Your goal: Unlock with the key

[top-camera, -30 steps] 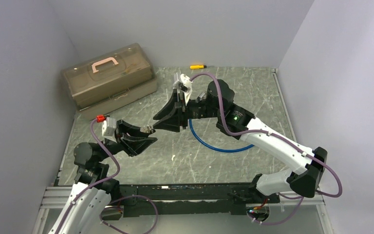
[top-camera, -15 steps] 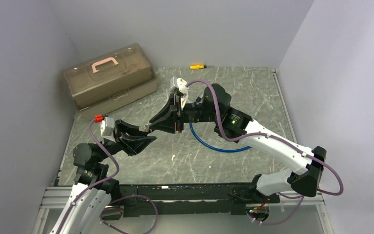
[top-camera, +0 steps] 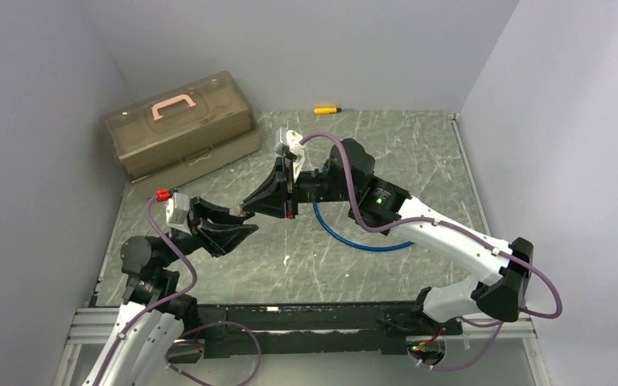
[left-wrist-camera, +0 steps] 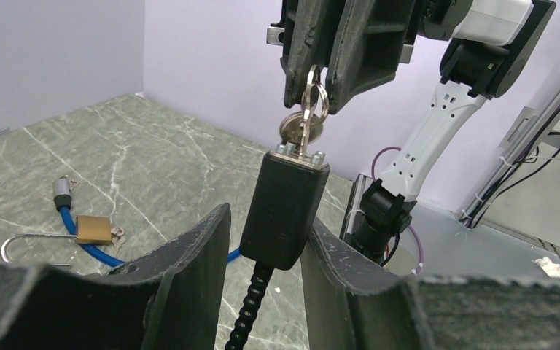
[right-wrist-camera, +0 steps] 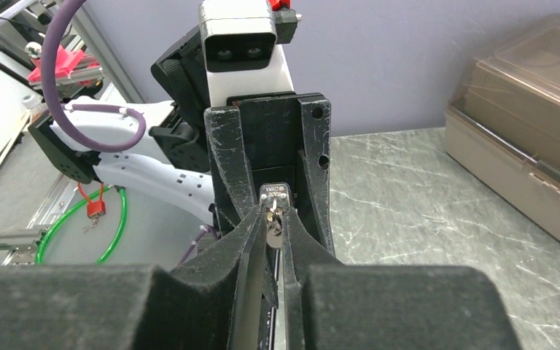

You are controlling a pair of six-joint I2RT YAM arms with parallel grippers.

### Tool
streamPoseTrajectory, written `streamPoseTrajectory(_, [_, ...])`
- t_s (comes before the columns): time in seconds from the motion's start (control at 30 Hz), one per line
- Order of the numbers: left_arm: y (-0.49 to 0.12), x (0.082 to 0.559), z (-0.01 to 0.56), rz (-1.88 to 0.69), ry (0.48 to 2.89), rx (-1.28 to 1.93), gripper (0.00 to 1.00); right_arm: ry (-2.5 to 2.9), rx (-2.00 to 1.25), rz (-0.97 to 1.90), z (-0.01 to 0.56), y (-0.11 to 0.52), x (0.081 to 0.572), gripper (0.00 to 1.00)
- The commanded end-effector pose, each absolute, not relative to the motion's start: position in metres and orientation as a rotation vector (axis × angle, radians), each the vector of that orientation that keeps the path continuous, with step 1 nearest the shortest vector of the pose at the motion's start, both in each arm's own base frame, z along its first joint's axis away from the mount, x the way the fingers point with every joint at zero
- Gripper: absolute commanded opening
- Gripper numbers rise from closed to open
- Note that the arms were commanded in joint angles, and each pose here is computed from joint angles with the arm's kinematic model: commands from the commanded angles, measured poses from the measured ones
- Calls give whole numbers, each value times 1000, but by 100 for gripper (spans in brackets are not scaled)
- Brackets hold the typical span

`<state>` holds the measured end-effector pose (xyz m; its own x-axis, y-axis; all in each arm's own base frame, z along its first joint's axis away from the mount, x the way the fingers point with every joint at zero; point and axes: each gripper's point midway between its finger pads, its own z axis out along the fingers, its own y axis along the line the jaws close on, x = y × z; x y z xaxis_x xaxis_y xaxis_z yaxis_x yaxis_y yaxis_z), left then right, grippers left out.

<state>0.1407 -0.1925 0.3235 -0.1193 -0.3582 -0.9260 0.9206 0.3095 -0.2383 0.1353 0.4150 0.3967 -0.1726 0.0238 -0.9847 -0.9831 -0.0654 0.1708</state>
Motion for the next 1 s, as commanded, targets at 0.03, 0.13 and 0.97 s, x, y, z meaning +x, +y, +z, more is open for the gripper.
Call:
streamPoseTrajectory(0.03, [-190, 133, 341, -1204, 1157, 625, 0, 1187, -1154, 1397, 418, 416, 131, 12])
streamPoseTrajectory(0.13, [-190, 133, 341, -1205, 1156, 625, 0, 1183, -1145, 1390, 418, 415, 132, 6])
streamPoseTrajectory(0.97, [-185, 130, 358, -1212, 1122, 590, 0, 1300, -1248, 1281, 369, 412, 125, 0])
